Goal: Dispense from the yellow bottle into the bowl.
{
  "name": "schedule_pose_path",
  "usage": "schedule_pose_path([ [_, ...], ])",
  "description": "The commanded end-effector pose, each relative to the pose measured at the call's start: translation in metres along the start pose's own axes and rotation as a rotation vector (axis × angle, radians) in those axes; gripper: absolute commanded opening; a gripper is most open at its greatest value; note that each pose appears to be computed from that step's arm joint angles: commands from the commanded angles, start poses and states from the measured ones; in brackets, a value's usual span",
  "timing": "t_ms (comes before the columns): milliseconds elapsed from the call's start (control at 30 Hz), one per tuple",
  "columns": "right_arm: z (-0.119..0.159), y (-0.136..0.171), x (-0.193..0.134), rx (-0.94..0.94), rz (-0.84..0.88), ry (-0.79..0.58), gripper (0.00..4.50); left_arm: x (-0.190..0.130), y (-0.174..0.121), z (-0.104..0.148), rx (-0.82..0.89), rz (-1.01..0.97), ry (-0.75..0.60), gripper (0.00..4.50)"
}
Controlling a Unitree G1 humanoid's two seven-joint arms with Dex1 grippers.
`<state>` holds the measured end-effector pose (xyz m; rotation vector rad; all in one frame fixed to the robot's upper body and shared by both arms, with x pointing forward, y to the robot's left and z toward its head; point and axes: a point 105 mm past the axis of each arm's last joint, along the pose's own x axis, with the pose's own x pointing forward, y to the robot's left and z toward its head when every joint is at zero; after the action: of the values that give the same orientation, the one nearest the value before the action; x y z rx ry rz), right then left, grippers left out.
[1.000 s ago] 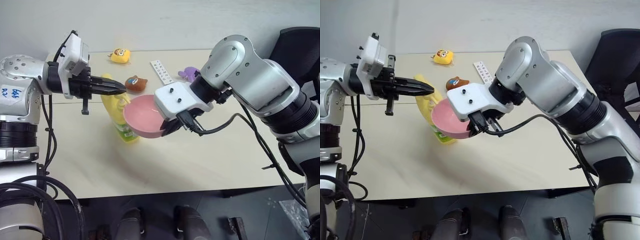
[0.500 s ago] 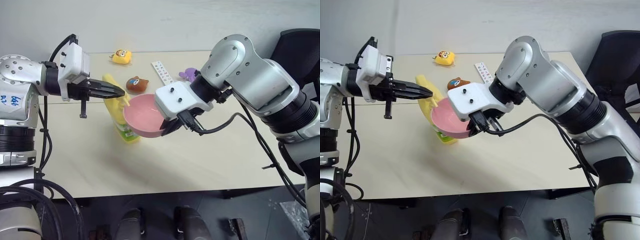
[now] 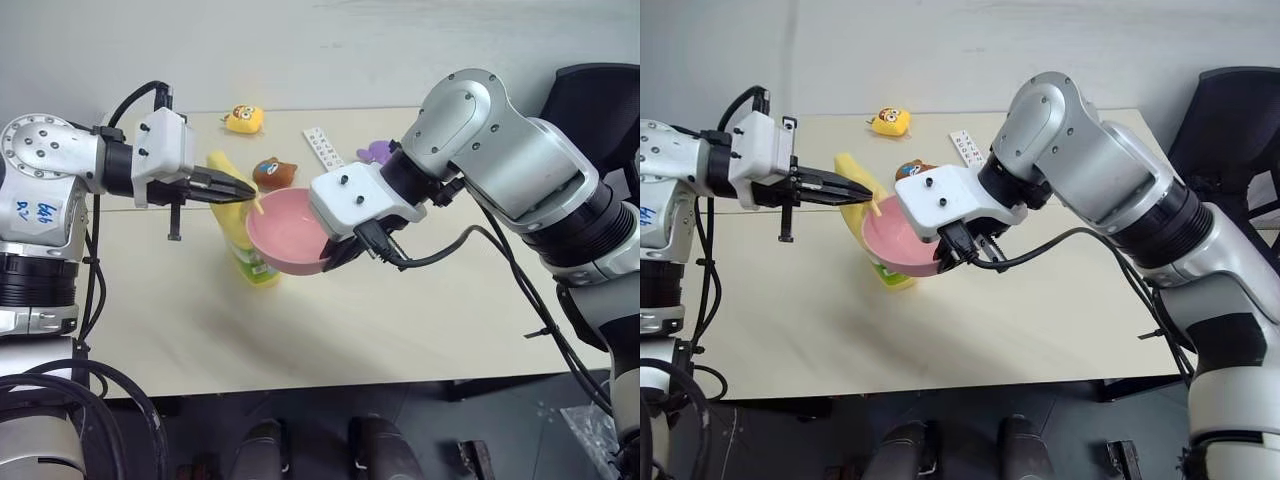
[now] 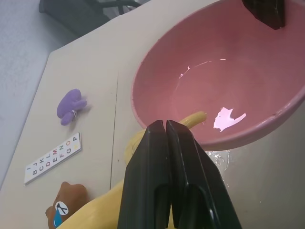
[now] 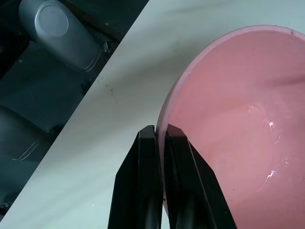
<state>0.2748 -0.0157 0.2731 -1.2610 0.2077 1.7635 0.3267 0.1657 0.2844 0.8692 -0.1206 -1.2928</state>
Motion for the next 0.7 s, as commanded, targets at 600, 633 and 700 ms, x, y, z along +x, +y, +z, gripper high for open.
schedule_pose_path([
  [600, 0.007, 0.006, -0.011, -0.050, 0.021, -0.001, 0.00, -0.008, 0.010, 0.000, -0.261, 0.037, -0.057, 0.07],
  [633, 0.006, 0.006, -0.013, -0.046, 0.015, -0.002, 0.00, -0.015, 0.015, 0.010, -0.289, 0.053, -0.093, 0.24],
  [700, 0.004, 0.007, -0.015, -0.036, 0.006, -0.002, 0.00, -0.026, 0.019, 0.025, -0.325, 0.063, -0.142, 0.67],
])
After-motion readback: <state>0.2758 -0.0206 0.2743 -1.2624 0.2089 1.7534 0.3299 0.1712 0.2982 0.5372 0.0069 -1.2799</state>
